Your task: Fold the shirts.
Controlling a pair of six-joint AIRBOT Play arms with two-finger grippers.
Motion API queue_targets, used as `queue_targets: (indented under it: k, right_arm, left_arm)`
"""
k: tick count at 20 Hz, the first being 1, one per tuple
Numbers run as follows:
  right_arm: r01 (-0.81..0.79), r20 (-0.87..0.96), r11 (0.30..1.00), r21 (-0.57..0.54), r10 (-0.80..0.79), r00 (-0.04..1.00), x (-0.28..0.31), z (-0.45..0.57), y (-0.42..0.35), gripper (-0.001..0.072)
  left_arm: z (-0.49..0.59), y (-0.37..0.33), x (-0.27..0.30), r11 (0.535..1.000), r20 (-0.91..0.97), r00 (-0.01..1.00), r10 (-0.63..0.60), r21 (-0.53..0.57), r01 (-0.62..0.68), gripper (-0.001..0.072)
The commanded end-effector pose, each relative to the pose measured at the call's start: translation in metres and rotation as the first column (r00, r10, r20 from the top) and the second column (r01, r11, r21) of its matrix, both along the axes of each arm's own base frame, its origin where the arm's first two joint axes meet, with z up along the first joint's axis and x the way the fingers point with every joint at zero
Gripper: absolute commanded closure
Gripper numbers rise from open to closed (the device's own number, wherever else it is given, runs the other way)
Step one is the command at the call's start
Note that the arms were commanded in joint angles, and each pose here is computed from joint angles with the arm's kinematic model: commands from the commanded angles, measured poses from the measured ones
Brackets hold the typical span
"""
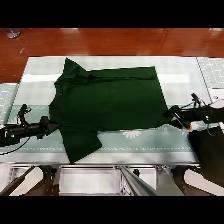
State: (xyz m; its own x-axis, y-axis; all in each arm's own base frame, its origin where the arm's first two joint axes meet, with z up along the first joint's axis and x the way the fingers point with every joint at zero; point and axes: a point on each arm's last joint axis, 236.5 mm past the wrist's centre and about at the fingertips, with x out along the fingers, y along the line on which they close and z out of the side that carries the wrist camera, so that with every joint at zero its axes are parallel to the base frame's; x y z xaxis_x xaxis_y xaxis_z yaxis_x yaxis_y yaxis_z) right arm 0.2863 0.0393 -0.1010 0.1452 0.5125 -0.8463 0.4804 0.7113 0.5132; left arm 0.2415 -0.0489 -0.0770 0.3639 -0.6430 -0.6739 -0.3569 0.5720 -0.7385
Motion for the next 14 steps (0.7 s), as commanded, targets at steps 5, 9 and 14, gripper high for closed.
queue_targets:
  k: [5, 9, 14]
  right_arm:
    - [-0.216, 0.145, 0.975, -0.043, 0.22, 0.965, 0.057, 0.057, 0.021, 0.0687]
    - [-0.155, 0.575, 0.958, -0.241, 0.27, 0.772, 0.14, 0.26, 0.006, 0.0687]
    - [0.089, 0.867, 0.901, -0.425, 0.376, 0.328, 0.077, 0.519, 0.008, 0.0687]
  left_arm:
    - [0.053, 0.018, 0.05, 0.996, 0.114, 0.99, 0.086, -0.027, -0.083, 0.0687]
    - [0.279, 0.028, 0.138, 0.985, 0.644, 0.746, 0.17, -0.138, -0.105, 0.0687]
    - [0.505, 0.027, 0.099, 0.936, 0.921, 0.371, -0.121, 0.23, -0.267, 0.0688]
